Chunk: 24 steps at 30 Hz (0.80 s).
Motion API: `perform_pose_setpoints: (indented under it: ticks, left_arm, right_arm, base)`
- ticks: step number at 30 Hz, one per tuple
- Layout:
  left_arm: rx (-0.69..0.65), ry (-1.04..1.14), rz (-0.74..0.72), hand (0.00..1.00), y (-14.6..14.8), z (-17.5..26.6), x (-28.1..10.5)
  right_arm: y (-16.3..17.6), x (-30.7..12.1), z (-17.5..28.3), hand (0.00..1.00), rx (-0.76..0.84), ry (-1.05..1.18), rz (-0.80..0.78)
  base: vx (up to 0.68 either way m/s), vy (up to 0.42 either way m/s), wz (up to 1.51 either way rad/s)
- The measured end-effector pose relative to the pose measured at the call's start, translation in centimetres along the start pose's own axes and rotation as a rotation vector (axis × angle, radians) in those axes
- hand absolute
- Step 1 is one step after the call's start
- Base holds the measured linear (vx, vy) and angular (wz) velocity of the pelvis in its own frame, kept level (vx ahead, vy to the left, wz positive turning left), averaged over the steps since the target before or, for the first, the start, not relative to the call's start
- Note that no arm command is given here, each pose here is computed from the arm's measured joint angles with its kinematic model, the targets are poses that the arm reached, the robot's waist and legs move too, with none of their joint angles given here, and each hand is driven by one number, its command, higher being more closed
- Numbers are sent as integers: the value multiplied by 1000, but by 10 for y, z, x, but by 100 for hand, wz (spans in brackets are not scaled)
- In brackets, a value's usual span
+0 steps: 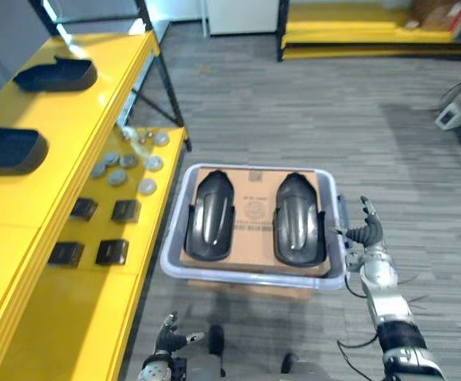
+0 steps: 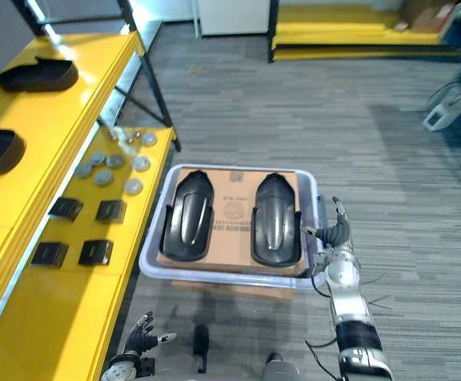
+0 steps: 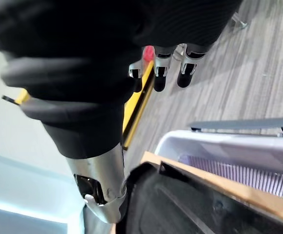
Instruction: Walk over and take plastic housings, then place them on the shelf
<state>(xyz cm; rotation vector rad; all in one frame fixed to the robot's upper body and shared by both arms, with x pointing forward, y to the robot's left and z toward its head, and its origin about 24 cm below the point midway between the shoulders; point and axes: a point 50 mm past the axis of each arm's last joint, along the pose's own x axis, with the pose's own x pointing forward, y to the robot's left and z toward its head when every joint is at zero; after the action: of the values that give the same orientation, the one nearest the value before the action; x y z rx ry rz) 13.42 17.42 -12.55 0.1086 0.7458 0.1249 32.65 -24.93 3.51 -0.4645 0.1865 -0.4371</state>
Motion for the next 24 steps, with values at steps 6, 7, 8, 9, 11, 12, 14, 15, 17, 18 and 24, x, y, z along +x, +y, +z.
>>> perform_pose_setpoints:
  ticks: [6,7,8,9,11,12,14,15,17,18,24]
  left_arm:
    - [-23,-59,8,0,-9,19,6]
    - [-24,-61,6,0,-10,20,7]
    - [-29,-66,1,0,-13,21,7]
    - [-33,-74,-1,0,-14,23,7]
    - [-36,-85,2,0,-14,26,8]
    - [-35,-92,5,0,-15,28,9]
    - [-29,-106,-2,0,-17,32,11]
    - [-29,-110,-5,0,-18,33,11]
    - [-28,-115,-16,0,-21,35,12]
    - [-27,-116,-16,0,-21,36,12]
    - [-27,-128,-18,0,-21,40,14]
  right_arm:
    - [-6,22,14,0,27,89,-65]
    - [-7,23,14,100,35,102,-74]
    - [-8,25,14,100,37,116,-86]
    - [-10,27,14,100,32,122,-90]
    - [-12,29,16,100,31,123,-95]
    - [-14,31,18,100,34,124,-99]
    - [-17,32,18,100,44,132,-106]
    - [-17,33,18,100,46,133,-106]
    - [-18,34,21,100,57,127,-113]
    - [-19,34,21,100,57,128,-113]
    - [-25,28,17,100,58,94,-139]
  base:
    - [-24,0,18]
    - [-21,-3,7]
    - [-23,-1,3]
    - [-33,-1,1]
    - [-44,-3,-1]
    - [-50,-4,-1]
    - [-52,-3,-2]
    - [-49,-2,-4]
    - [-40,3,-7]
    - [-33,6,-12]
    - [-11,2,-4]
